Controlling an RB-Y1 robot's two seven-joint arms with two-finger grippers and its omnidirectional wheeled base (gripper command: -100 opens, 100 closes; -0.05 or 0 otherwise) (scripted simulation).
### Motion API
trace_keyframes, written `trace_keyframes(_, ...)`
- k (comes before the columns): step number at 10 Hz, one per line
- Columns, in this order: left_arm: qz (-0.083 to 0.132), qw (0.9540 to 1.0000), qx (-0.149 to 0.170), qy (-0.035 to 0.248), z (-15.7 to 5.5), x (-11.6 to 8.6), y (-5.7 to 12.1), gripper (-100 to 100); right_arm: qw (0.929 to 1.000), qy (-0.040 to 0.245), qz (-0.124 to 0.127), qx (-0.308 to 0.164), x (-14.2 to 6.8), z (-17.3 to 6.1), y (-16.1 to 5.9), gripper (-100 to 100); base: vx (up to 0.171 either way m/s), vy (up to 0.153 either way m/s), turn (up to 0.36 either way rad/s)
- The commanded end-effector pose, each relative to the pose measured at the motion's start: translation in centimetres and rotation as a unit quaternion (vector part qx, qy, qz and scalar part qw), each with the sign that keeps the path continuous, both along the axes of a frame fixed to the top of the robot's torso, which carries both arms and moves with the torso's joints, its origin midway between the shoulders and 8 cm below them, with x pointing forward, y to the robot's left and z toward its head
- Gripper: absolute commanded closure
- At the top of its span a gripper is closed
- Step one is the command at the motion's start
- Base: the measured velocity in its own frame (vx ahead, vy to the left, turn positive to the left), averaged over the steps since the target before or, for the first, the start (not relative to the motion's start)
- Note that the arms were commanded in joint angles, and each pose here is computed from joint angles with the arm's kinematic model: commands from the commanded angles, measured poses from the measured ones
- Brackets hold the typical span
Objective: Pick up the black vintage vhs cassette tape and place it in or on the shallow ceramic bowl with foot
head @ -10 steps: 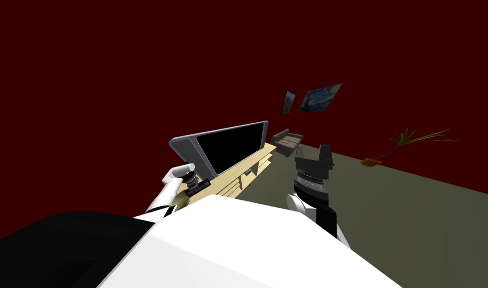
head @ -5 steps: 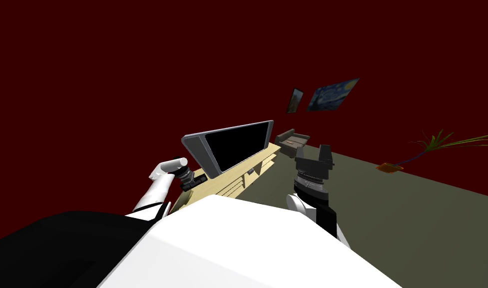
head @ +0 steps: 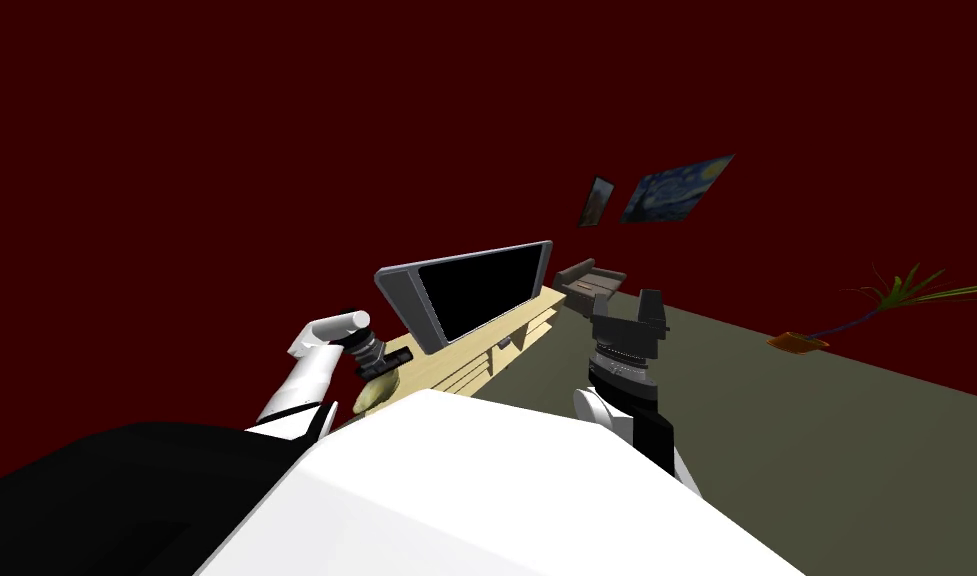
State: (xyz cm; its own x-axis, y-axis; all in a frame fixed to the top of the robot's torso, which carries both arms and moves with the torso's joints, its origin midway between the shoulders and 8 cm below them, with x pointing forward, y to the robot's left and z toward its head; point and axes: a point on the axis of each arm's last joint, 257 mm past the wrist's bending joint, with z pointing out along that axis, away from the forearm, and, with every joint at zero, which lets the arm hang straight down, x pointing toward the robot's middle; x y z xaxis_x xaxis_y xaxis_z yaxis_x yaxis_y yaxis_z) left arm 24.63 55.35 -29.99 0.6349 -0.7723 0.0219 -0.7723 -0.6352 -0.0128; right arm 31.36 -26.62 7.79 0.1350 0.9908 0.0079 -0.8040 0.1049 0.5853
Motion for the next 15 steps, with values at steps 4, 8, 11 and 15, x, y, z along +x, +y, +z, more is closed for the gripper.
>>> trace_keyframes(4,0.0,1.0,0.0,0.001,0.0,-0.1,0.0,-100,1.0,0.0,0.0,0.0,0.0,0.0,0.0,0,-0.002,0.002,0.003)
trace_keyframes(8,-0.013,0.9995,0.021,-0.017,1.4,1.1,2.3,-100,1.0,0.0,0.0,0.0,0.0,0.0,0.0,0,0.013,-0.014,0.038)
trace_keyframes(11,-0.013,0.9999,0.003,0.009,0.1,-0.7,3.0,-100,1.0,0.0,0.0,0.0,0.0,0.0,0.0,0,0.048,-0.06,0.004)
trace_keyframes(15,-0.029,0.9995,0.011,0.011,0.6,-1.1,5.8,-100,1.0,0.0,0.0,0.0,0.0,0.0,0.0,0,0.038,-0.047,0.06)
